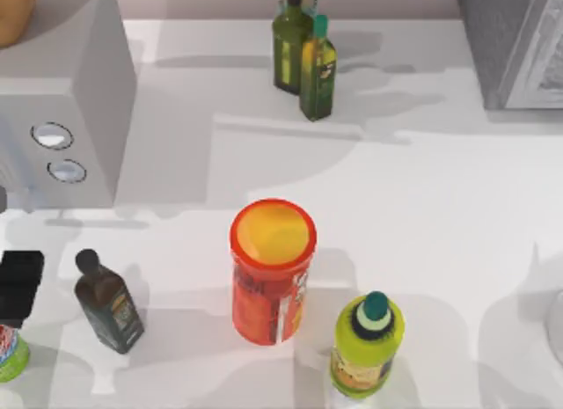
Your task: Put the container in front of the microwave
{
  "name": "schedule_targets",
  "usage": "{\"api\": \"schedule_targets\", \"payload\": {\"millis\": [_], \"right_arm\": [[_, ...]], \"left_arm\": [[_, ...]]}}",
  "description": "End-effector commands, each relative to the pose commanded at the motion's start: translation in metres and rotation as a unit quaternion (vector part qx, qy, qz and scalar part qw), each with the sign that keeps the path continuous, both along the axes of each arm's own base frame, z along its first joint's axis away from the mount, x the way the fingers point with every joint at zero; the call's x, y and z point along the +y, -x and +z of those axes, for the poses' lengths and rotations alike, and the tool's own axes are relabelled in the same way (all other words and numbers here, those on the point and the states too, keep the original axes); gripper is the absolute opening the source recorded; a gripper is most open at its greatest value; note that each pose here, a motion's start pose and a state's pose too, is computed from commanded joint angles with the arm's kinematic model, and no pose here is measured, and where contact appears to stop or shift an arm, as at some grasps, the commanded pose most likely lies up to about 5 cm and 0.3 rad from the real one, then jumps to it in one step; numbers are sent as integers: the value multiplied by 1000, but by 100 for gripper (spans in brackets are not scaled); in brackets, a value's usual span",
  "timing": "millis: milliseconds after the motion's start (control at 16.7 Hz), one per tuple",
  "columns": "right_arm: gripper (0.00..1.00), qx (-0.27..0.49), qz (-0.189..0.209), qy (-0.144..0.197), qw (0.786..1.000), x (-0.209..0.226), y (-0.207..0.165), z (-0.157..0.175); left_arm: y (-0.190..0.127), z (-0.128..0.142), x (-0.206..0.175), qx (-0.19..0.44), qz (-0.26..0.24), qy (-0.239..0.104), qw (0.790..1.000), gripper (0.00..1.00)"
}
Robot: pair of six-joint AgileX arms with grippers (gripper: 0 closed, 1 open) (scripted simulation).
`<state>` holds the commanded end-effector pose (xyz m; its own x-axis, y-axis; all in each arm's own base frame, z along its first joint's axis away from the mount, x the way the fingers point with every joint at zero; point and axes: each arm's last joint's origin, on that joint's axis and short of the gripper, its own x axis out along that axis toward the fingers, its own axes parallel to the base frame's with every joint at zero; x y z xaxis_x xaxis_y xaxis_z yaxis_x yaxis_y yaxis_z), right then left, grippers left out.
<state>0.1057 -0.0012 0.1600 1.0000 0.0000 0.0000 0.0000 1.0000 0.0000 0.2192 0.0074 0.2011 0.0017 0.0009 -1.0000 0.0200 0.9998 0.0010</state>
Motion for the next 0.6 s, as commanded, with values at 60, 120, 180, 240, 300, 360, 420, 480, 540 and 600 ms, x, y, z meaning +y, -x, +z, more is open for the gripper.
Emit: {"api": "schedule_targets", "payload": {"millis": [60,120,180,240,300,360,420,480,540,600], "right_arm": [[100,0,0,0,1000,0,0,0],[100,0,0,0,1000,0,0,0],[100,0,0,0,1000,0,0,0],[100,0,0,0,1000,0,0,0],[100,0,0,0,1000,0,0,0],[100,0,0,0,1000,0,0,0],[100,0,0,0,1000,0,0,0],[100,0,0,0,1000,0,0,0],[100,0,0,0,1000,0,0,0],[100,0,0,0,1000,0,0,0]], "left_arm": [[0,0,0,0,0,0,1000,100],[0,0,0,0,0,0,1000,100],[0,0,0,0,0,0,1000,100],[0,1,0,0,0,0,1000,100],[-1,4,0,1,0,0,1000,100],[-1,9,0,0,0,0,1000,100],[-1,14,0,2,0,0,1000,100],[-1,18,0,2,0,0,1000,100],[-1,22,0,1,0,0,1000,100],[-1,26,0,2,0,0,1000,100]]}}
